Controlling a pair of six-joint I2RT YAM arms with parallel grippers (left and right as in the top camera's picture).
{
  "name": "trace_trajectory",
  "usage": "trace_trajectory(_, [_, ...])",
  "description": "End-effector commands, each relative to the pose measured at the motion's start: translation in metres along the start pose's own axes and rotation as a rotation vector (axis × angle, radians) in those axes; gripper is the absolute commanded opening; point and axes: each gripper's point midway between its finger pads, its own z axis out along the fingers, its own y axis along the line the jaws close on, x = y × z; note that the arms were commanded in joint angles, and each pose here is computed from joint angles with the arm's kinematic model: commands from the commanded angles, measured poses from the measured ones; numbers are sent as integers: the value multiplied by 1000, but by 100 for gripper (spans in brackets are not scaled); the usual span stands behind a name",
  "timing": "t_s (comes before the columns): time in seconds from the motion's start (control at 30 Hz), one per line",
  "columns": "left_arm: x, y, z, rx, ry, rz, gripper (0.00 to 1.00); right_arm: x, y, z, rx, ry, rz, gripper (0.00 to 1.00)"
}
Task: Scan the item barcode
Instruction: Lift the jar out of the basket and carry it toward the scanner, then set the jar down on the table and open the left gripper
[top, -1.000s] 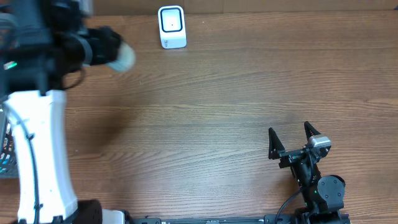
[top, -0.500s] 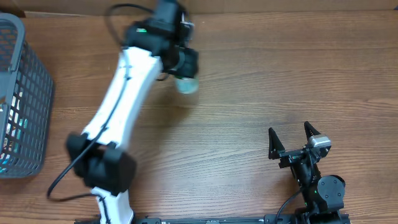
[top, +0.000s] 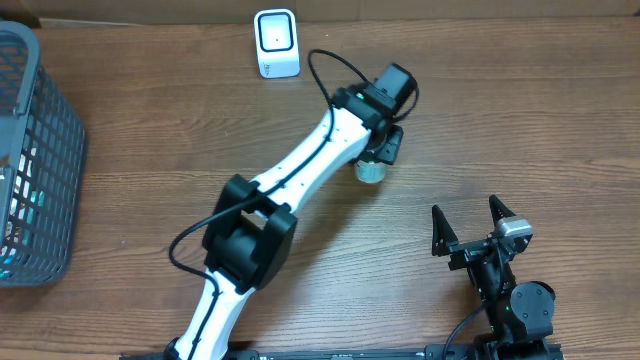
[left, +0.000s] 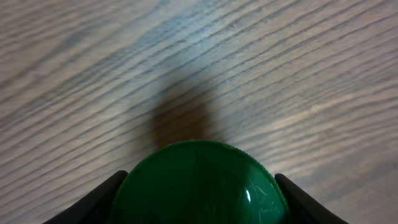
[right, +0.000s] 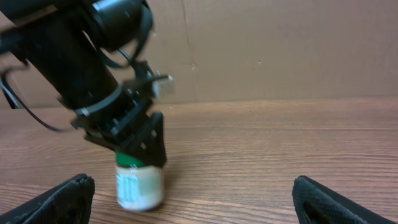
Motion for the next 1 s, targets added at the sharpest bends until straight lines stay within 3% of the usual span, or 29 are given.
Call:
trace_trajectory(0.0, [0, 5, 14, -49, -8, -37, 41, 2, 1, 0, -8, -3, 5, 100])
trace_trajectory(0.1, [4, 0, 24, -48, 4, -38, 45, 2, 1, 0, -8, -3, 5, 100])
trace_trajectory(0.17, [5, -1, 24, -43, 9, -36, 52, 2, 1, 0, -8, -3, 5, 100])
trace_trajectory(0.37, [7, -11, 16, 22, 31, -6, 99, 2, 1, 0, -8, -3, 5, 100])
trace_trajectory(0.53, [-3, -17, -15, 55, 0, 7, 100, 2, 1, 0, -8, -3, 5, 100])
trace_trajectory(0.73, [-41, -6, -101, 82, -168, 21, 99, 2, 1, 0, -8, -3, 5, 100])
trace_trajectory(0.87, [-62, 30, -179, 77, -305, 3, 100, 2, 1, 0, -8, -3, 5, 100])
trace_trajectory(0.93, [-63, 60, -217, 55, -356, -22, 100, 2, 1, 0, -8, -3, 5, 100])
trace_trajectory(0.97, [-59, 94, -249, 23, -392, -69, 100, 2, 1, 0, -8, -3, 5, 100])
